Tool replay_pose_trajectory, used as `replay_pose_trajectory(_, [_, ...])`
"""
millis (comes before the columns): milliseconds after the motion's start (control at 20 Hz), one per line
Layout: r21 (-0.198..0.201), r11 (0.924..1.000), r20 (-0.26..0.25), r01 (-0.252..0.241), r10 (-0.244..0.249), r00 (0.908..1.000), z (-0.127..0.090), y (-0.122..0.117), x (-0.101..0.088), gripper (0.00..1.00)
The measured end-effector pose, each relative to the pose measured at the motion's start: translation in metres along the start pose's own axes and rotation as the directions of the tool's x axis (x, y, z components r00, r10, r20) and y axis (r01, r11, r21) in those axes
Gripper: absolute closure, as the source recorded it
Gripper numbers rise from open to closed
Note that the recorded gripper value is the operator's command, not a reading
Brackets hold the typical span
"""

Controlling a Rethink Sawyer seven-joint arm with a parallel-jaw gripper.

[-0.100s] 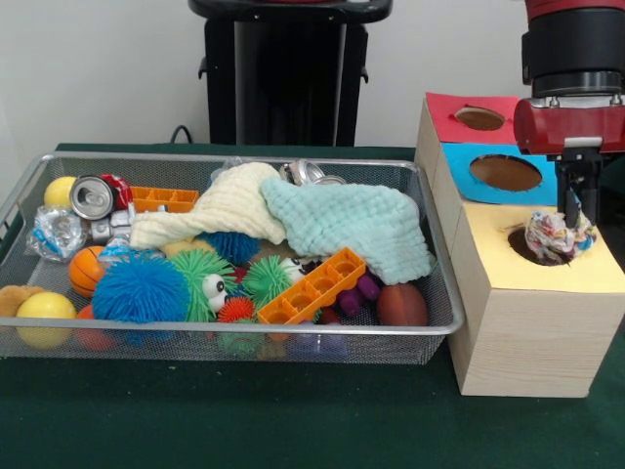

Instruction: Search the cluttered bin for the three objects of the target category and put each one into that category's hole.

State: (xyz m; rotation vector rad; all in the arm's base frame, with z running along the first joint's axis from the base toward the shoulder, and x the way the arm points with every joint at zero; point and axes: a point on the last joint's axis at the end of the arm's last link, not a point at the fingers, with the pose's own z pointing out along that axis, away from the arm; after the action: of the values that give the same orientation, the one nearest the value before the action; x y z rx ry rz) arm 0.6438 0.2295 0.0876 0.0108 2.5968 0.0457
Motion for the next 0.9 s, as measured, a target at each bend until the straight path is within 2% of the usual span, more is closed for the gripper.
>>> replay_pose_trajectory(700, [0.001, 1.0000, 0.000, 0.001, -0.001, 1.0000, 0.0000, -0.0002, -0.0001, 0.00])
replay_pose_trajectory(900, [0.023, 0.9996, 0.005, 0.017, -0.017, 0.9998, -0.0036, -0.0034, 0.0017, 0.00])
